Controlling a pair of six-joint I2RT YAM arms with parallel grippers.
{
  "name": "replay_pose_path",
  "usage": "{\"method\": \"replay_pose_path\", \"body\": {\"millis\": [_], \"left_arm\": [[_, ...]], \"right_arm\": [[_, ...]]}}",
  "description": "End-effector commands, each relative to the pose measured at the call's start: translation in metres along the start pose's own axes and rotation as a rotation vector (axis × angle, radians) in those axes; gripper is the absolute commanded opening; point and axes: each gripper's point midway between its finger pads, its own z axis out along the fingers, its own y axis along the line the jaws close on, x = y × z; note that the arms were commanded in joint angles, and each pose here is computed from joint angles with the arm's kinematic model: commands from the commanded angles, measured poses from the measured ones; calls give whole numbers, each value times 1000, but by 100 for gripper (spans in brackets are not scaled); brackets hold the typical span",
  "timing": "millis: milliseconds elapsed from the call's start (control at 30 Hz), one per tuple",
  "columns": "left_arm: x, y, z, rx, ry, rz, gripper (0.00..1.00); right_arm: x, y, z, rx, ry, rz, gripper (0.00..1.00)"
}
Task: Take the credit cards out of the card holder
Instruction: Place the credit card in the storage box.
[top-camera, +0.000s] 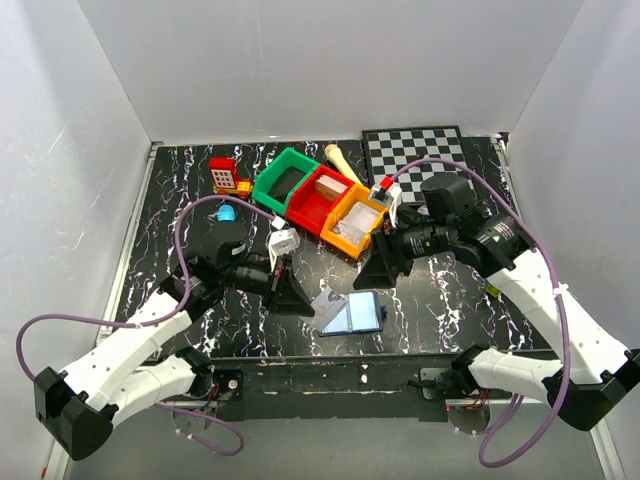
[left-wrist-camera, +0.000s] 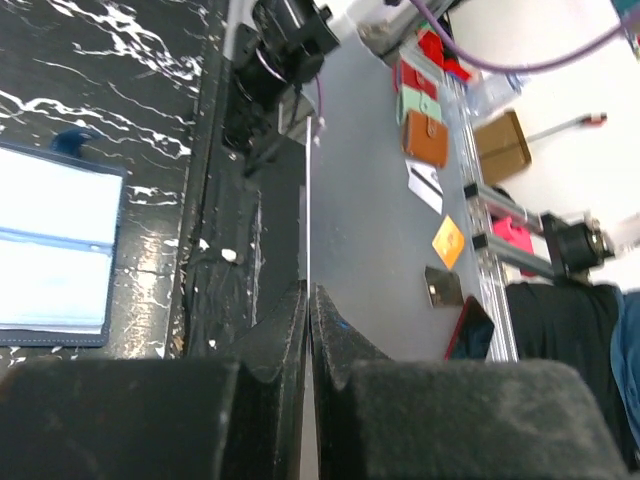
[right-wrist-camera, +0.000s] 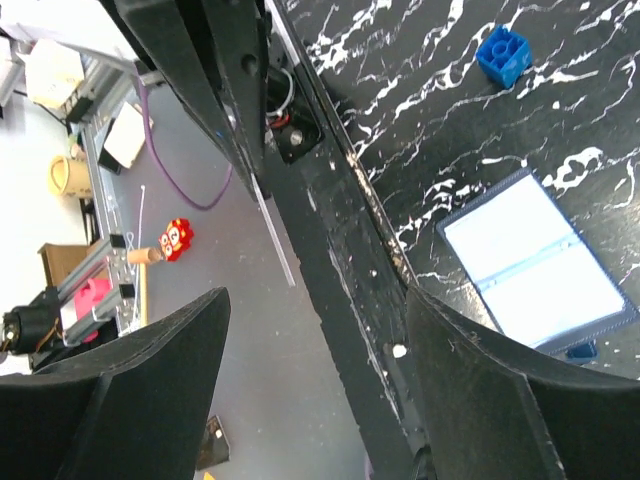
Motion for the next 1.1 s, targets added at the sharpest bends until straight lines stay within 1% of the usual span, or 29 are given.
{"method": "replay_pose_path", "body": {"millis": [0, 133, 367, 467, 667, 867, 1067], "left_arm": [[6, -13, -1, 118, 87, 63, 0], [5, -4, 7, 129, 122, 4, 0], [6, -3, 9, 126, 127, 4, 0], [7, -3, 8, 123, 126, 4, 0], [5, -3, 8, 110, 117, 11, 0], [9, 3, 9, 82, 116, -2, 0], [6, 5, 9, 60, 103, 5, 0]], "right_arm": [[17, 4, 1, -3, 74, -24, 78], [21, 9, 14, -27, 105, -36, 77], [28, 10, 34, -55, 161, -35, 72], [28, 4, 42, -21, 162, -40, 67], [19, -4, 55, 12, 110, -29, 58], [21, -1, 64, -11, 116, -23, 54], [27, 5, 71, -57, 147, -12, 45]]}}
